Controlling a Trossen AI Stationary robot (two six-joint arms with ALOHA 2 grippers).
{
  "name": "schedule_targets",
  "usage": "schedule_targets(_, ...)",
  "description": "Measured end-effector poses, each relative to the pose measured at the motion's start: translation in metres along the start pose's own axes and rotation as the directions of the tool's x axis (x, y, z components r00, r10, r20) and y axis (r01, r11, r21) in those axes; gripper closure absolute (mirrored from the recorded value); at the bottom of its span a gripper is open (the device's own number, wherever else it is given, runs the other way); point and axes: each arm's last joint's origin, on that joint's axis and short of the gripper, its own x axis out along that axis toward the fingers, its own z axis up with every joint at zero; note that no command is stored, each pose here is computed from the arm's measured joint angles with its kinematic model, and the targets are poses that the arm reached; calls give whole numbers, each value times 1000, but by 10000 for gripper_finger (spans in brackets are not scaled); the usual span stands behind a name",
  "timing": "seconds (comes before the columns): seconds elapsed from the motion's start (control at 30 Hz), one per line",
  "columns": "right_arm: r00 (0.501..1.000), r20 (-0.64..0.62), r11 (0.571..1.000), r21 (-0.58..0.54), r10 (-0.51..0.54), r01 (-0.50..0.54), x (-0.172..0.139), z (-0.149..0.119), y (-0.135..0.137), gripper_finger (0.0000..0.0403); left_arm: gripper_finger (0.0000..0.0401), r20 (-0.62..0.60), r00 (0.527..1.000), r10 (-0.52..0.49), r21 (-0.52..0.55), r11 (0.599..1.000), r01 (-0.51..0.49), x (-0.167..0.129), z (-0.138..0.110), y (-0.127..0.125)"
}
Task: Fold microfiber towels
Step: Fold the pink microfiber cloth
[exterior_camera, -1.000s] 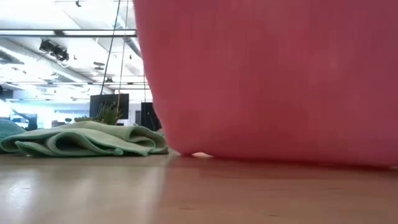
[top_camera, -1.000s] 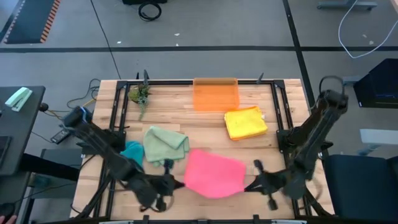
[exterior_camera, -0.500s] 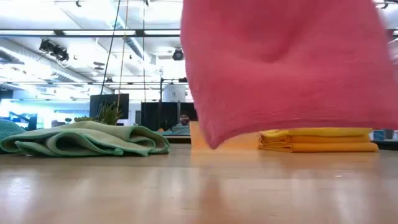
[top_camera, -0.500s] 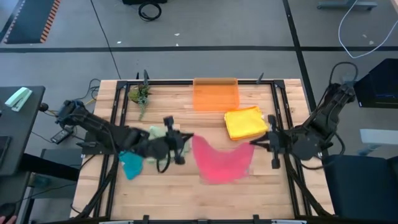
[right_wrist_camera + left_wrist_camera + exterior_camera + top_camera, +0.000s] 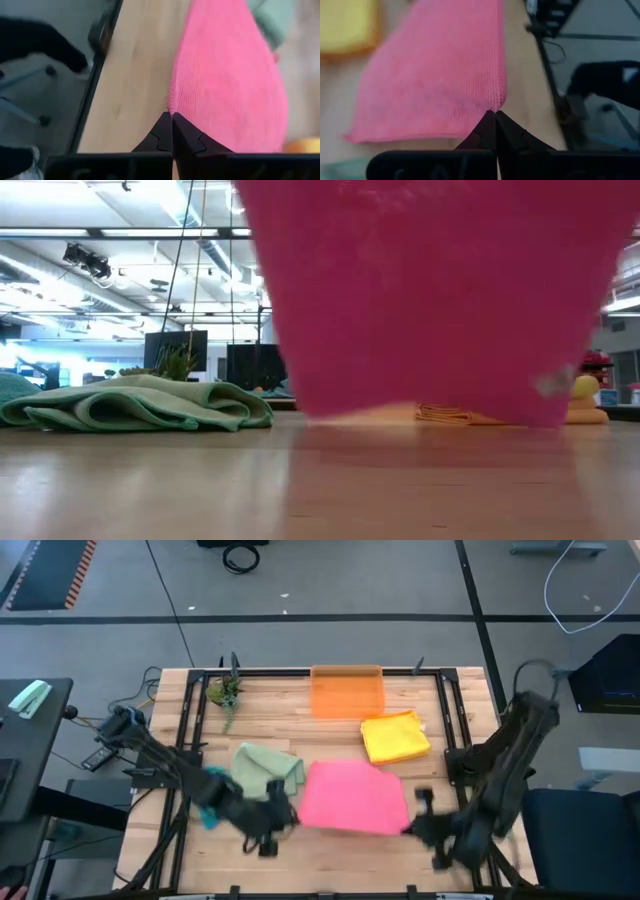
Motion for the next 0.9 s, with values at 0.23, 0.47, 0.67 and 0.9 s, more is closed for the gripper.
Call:
schedule_targets(0.23,998,-58,990,132,-38,46,76,-50,70,400,400,-123,992,-2,-74,997,-8,61,-60,-44)
schedule_targets(0.47,991,-50,966,221,-126,134,66,-51,60,400,400,-76,993,88,-58,994,-93,52,-50,-35)
schedule_targets(0.67,942,-160,921,216,-294,324,53,-38,10,400,400,-125,963,240,17,971,-240,62,-34,10)
schedule_targets(0.9,904,-236,881,238,-355,408,76,-51,-56,400,400,-222,905,363,67,932,-357,72,-28,54)
